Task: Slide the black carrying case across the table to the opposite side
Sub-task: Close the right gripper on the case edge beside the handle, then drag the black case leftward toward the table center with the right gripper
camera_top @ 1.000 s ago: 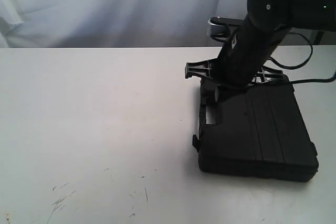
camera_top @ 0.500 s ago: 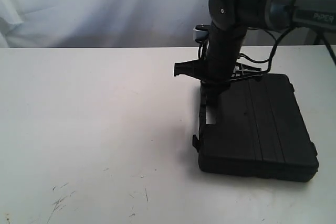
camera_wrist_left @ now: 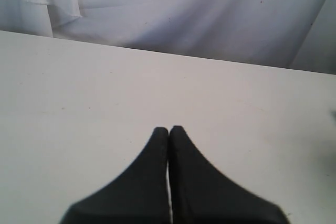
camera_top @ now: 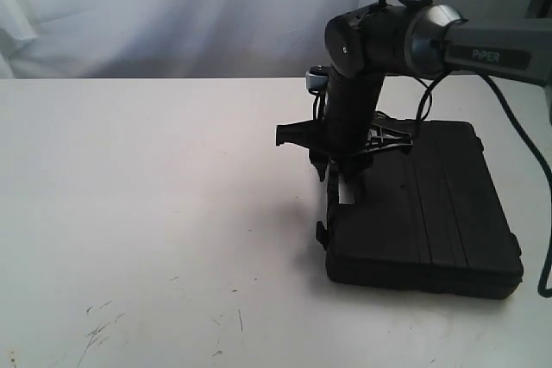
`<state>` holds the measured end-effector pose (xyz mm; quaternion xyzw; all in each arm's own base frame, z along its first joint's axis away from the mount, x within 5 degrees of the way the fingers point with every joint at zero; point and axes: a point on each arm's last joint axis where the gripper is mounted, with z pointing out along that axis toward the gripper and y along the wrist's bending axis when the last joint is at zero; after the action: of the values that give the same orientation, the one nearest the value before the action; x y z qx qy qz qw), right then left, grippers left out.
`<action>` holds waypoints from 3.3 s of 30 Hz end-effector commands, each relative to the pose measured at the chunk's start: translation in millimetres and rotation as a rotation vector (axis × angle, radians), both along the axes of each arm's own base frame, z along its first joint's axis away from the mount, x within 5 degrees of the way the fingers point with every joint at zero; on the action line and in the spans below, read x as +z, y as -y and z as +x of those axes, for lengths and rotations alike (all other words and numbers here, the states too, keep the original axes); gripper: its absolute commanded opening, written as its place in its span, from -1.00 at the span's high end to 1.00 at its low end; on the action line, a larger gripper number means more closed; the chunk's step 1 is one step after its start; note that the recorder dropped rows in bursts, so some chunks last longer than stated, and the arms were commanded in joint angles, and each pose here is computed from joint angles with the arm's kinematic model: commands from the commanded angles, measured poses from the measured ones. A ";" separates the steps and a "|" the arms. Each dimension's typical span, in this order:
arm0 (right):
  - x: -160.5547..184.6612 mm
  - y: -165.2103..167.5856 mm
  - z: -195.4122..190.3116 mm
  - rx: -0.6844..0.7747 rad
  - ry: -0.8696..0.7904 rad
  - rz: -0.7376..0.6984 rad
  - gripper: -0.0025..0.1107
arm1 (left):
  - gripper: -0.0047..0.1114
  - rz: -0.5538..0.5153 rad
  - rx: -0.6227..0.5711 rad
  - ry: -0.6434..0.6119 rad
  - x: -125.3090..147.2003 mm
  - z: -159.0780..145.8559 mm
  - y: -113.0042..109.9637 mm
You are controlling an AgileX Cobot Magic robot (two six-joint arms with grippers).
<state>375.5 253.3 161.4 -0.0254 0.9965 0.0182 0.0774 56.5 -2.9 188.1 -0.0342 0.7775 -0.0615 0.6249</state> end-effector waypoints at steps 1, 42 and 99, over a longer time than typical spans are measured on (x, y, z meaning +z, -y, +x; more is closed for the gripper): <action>-5.9 -3.3 1.5 -0.009 0.001 0.005 0.34 | 0.92 0.004 0.001 0.010 -0.4 0.0 -0.2; -21.4 -68.1 -38.5 0.025 -0.018 0.114 0.96 | 0.92 0.004 0.001 0.010 -0.4 0.0 -0.2; -11.0 -149.8 -54.0 0.018 0.027 0.348 0.96 | 0.92 0.004 0.001 0.010 -0.4 0.0 -0.2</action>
<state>322.1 394.5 136.2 -0.0226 0.9848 0.1531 0.0784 56.5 -2.9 188.1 -0.0342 0.7775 -0.0615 0.6249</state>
